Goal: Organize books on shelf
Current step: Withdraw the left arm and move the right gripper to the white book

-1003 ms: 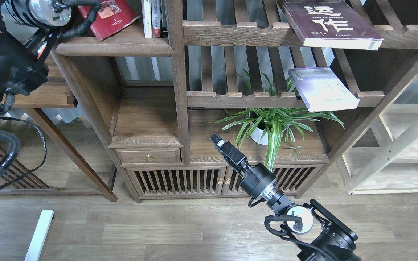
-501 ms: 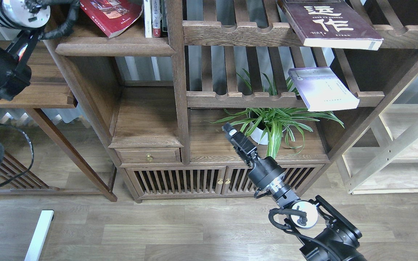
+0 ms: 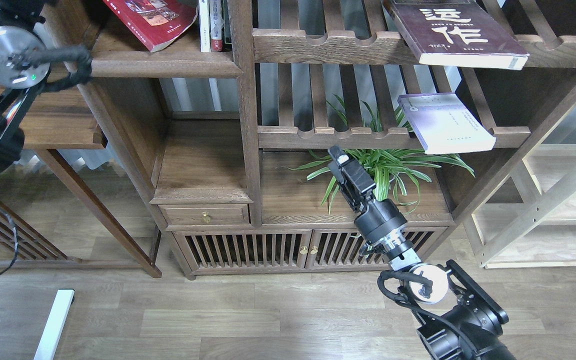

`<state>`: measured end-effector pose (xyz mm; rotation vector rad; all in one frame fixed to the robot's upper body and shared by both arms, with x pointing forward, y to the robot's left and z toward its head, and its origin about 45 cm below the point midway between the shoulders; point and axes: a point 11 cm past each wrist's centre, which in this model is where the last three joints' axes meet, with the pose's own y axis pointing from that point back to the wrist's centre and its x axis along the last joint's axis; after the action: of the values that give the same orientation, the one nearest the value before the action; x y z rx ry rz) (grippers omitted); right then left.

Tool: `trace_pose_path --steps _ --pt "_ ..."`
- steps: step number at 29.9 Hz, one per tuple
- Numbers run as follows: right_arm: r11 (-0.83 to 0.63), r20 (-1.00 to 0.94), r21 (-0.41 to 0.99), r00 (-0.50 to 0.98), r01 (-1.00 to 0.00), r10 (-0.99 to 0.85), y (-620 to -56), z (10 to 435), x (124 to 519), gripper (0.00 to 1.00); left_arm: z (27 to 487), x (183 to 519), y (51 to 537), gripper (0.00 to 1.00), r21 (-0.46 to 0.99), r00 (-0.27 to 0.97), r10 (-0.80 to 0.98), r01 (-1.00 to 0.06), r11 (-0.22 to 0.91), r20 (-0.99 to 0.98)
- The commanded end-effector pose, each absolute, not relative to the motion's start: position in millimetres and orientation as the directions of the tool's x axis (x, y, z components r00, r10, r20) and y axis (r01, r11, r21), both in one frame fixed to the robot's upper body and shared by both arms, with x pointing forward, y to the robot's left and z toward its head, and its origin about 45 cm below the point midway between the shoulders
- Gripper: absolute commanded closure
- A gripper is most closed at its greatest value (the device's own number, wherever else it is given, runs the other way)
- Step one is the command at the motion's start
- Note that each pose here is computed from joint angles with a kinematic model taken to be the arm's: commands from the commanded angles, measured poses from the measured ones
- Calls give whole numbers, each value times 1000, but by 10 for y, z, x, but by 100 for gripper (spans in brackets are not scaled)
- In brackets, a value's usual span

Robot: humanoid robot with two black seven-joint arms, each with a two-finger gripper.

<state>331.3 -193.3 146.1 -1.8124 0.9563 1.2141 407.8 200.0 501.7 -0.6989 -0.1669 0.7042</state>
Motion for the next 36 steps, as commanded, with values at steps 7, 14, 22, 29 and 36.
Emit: trace_pose_path --steps 7,14,22,29,36 --pt "-366 -946 -182 265 -913 -188 -2308 1507 3272 32 4590 3577 2415 1 -654 835 543 -463 598 -95" --pt "-290 -950 -180 243 -940 -196 -2588 1505 3308 31 4038 3549 2542 1 -599 792 562 -576 556 -239" --pt "-209 -964 -177 213 -962 -162 -2806 1479 3330 31 3743 3509 2308 2 -618 791 486 -602 506 -372" --pt "-178 -972 -127 158 -976 -171 -2888 1303 3276 30 3416 3427 2161 5 -580 763 444 -645 497 -469" --pt "-111 -979 -33 54 -993 -194 -3085 1182 3333 29 3037 3295 1942 3 -481 729 404 -674 560 -552"
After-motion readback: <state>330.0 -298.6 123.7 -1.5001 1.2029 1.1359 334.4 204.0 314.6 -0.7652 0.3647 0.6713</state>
